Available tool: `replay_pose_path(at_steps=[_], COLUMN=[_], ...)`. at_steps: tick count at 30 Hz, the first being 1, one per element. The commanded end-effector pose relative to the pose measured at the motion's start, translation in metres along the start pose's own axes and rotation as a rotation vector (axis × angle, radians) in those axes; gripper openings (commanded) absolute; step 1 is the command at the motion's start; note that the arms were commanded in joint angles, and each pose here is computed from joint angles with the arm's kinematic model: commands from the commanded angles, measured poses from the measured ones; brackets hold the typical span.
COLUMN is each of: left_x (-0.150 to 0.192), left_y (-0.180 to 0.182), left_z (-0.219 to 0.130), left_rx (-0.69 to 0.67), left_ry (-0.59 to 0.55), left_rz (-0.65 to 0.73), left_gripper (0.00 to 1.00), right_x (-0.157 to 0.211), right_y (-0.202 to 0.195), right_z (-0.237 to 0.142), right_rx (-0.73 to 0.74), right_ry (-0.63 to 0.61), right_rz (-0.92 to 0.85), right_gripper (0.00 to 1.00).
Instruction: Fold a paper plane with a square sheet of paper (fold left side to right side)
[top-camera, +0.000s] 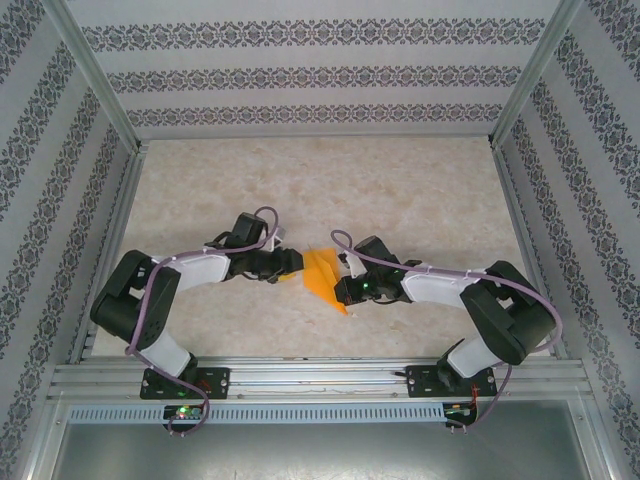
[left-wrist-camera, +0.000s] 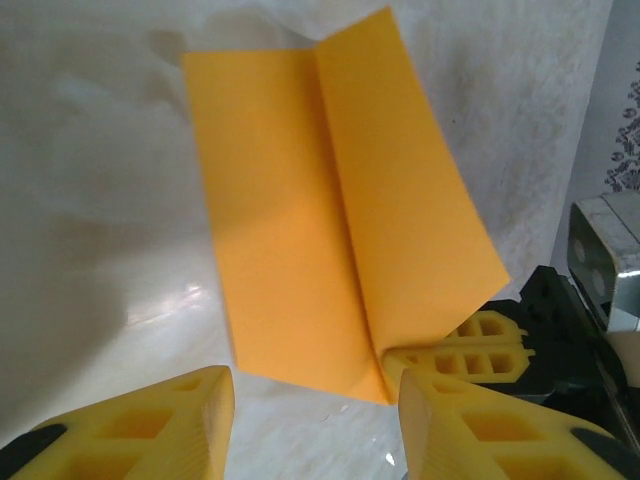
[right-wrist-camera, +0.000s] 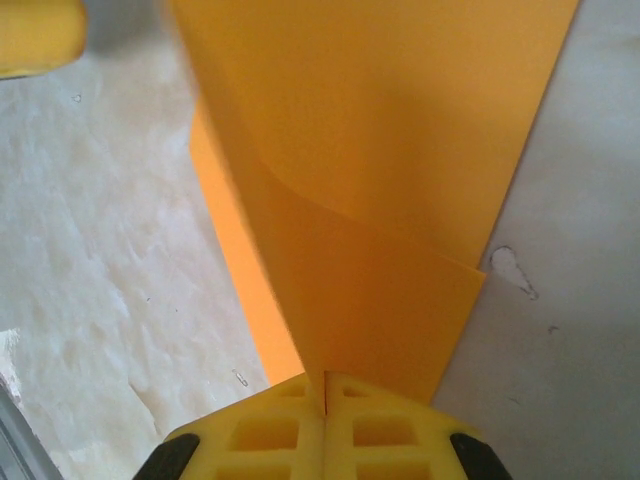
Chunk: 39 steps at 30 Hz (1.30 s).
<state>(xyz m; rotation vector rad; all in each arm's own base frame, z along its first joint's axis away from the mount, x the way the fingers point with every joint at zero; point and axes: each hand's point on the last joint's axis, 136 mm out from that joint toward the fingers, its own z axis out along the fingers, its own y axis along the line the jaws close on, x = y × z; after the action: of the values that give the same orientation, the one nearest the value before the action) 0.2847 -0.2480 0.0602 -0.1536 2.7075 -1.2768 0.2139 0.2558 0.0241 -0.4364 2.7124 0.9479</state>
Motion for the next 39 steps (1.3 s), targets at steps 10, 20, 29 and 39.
replay_pose_path(at_steps=[10, 20, 29, 39], left_x=[-0.002, -0.008, -0.007, -0.006], left_y=[-0.033, -0.026, -0.003, 0.016], left_z=[0.037, 0.052, 0.061, 0.063], left_rx=[0.046, -0.012, -0.101, -0.188], left_ry=[0.034, 0.050, 0.077, 0.091], left_rz=[0.055, 0.055, 0.038, 0.035], left_gripper=[0.48, 0.48, 0.48, 0.48], right_x=[0.000, 0.001, 0.001, -0.003], right_y=[0.001, 0.000, 0.000, 0.005], right_z=[0.006, 0.007, 0.008, 0.007], right_rx=[-0.042, -0.045, -0.053, -0.074], right_ry=[0.011, 0.016, 0.021, 0.016], right_rz=[0.035, 0.046, 0.053, 0.053], right_gripper=[0.00, 0.00, 0.01, 0.09])
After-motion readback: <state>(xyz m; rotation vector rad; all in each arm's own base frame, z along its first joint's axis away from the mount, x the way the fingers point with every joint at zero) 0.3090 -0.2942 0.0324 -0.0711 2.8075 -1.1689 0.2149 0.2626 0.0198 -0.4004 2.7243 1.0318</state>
